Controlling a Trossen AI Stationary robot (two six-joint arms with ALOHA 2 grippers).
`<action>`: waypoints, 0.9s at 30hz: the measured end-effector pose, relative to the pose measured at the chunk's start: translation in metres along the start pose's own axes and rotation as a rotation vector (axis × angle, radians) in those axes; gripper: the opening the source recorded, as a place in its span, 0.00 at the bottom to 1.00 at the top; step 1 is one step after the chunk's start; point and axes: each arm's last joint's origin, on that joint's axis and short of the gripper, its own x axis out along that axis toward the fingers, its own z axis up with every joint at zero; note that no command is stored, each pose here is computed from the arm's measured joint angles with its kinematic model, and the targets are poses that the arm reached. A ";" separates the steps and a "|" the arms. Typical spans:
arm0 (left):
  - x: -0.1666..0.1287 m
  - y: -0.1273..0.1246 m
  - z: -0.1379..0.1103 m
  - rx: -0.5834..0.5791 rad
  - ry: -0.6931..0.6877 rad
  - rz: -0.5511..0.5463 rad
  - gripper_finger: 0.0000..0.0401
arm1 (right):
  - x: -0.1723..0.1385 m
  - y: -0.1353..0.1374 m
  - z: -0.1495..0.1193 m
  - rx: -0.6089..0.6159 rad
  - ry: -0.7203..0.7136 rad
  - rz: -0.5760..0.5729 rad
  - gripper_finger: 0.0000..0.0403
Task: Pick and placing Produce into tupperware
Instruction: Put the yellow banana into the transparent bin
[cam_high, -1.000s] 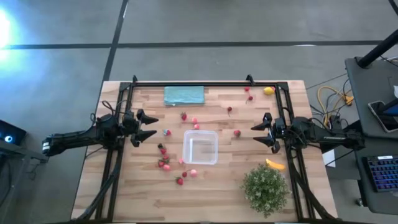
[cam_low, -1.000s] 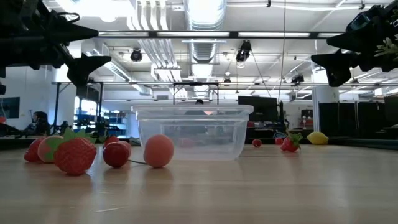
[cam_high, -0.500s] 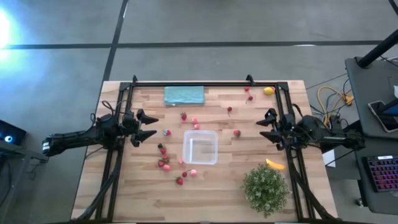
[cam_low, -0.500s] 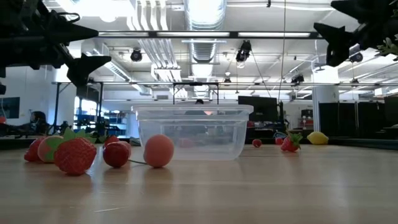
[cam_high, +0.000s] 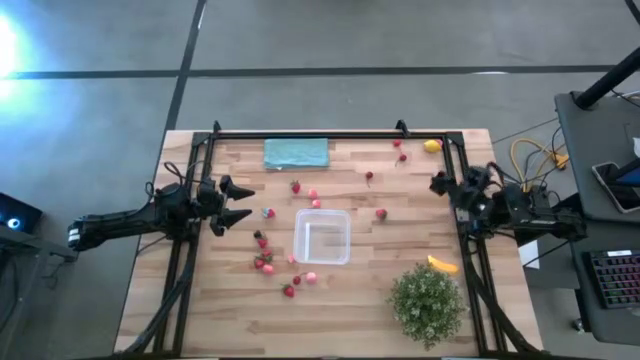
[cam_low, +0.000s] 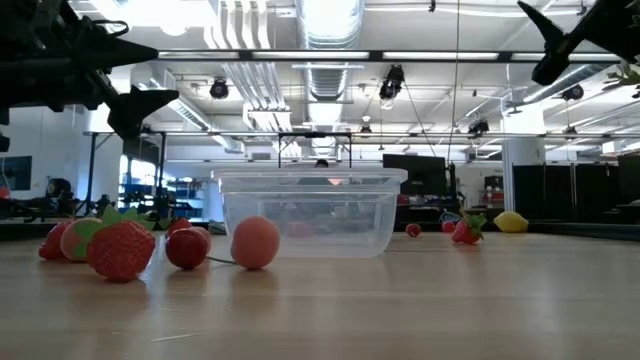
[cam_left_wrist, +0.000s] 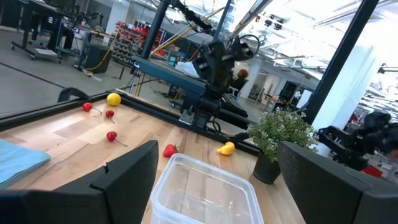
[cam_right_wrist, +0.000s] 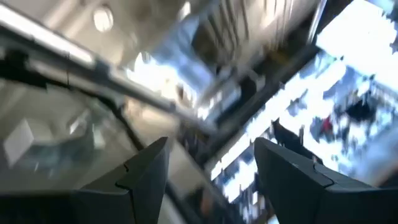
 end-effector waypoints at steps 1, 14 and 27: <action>0.000 0.000 0.000 0.000 0.000 0.000 0.78 | 0.000 0.001 0.003 -0.002 -0.045 -0.002 0.57; 0.000 0.000 0.000 0.000 0.000 0.000 0.78 | -0.001 0.004 0.009 0.030 -0.161 -0.014 0.57; 0.000 0.000 0.000 0.000 0.000 0.000 0.78 | -0.002 0.001 0.013 0.083 -0.280 -0.117 0.57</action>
